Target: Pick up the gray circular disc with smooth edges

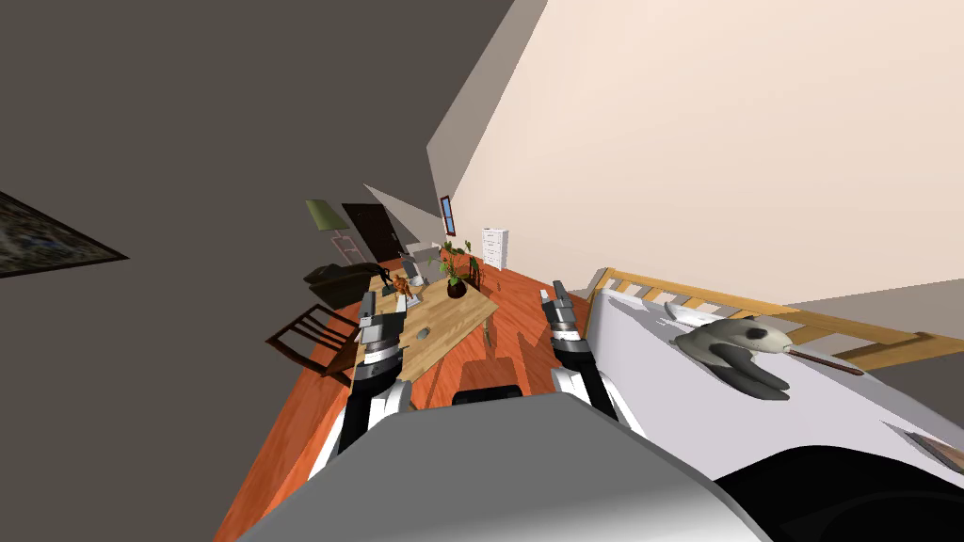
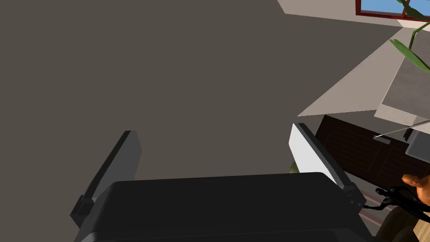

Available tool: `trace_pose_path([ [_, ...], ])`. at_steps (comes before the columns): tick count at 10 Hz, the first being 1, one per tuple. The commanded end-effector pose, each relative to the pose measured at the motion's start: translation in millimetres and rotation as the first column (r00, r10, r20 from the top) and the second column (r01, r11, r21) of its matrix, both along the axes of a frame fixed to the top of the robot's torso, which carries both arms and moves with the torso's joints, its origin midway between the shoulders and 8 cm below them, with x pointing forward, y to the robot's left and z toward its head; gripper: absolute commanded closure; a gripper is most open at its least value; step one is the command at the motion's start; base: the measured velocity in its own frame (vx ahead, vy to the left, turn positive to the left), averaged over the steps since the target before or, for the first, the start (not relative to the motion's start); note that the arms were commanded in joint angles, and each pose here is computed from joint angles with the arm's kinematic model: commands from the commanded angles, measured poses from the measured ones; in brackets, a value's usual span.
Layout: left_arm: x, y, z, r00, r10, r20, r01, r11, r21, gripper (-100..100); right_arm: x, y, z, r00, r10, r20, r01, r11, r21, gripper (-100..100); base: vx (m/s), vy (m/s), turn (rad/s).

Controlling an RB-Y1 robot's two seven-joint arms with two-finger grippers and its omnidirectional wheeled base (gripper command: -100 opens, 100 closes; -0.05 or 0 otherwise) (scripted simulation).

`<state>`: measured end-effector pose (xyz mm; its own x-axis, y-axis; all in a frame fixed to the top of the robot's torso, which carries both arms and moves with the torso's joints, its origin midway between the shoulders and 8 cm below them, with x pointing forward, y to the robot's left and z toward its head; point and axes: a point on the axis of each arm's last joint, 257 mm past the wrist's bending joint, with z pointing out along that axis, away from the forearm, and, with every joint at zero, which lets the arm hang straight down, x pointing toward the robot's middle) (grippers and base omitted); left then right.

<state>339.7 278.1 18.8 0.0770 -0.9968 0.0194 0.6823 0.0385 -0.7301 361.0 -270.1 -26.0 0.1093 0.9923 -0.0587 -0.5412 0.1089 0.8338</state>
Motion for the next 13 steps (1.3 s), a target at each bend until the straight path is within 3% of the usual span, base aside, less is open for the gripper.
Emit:
trace_pose_path([
  [1, 4, -2.1, -5, 1.000, -0.009, -0.025, 0.009, 1.000, 0.026, -100, 0, 0, 0, 1.000, 0.000, 0.000, 0.000, 1.000, 0.000, 0, -0.006, 0.000, 0.044],
  [4, 20, -4.4, -28, 0.993, -0.017, -0.116, 0.028, 0.995, 0.094, -100, 0, 0, 0, 1.000, 0.000, 0.000, 0.000, 1.000, 0.000, 0, -0.016, 0.005, 0.070],
  [6, 35, -2.3, -51, 0.979, -0.008, -0.203, 0.038, 0.989, 0.145, -100, 0, 0, 0, 1.000, 0.000, 0.000, 0.000, 1.000, 0.000, 0, -0.026, 0.004, 0.091],
  [7, 36, -2.4, -52, 0.978, -0.008, -0.207, 0.040, 0.988, 0.149, -100, 0, 0, 0, 1.000, 0.000, 0.000, 0.000, 1.000, 0.000, 0, -0.019, 0.000, 0.026],
  [9, 52, 3.9, -80, 0.954, 0.015, -0.301, 0.050, 0.977, 0.207, -100, 0, 0, 0, 1.000, 0.000, 0.000, 0.000, 1.000, 0.000, 0, -0.018, 0.003, 0.074],
  [10, 54, 4.6, -83, 0.950, 0.017, -0.313, 0.051, 0.977, 0.209, -100, 0, 0, 0, 1.000, 0.000, 0.000, 0.000, 1.000, 0.000, 0, -0.018, 0.002, 0.026],
  [11, 61, 9.6, -97, 0.934, 0.034, -0.356, 0.057, 0.969, 0.241, -100, 0, 0, 0, 1.000, 0.000, 0.000, 0.000, 1.000, 0.000, 0, -0.017, 0.005, 0.032],
  [12, 63, 10.6, -101, 0.929, 0.037, -0.369, 0.056, 0.969, 0.240, -100, 0, 0, 0, 1.000, 0.000, 0.000, 0.000, 1.000, 0.000, 0, -0.012, 0.002, 0.027],
  [13, 70, 17.4, -116, 0.909, 0.059, -0.412, 0.062, 0.960, 0.273, -100, 0, 0, 0, 1.000, 0.000, 0.000, 0.000, 1.000, 0.000, 0, -0.014, 0.000, 0.043],
])
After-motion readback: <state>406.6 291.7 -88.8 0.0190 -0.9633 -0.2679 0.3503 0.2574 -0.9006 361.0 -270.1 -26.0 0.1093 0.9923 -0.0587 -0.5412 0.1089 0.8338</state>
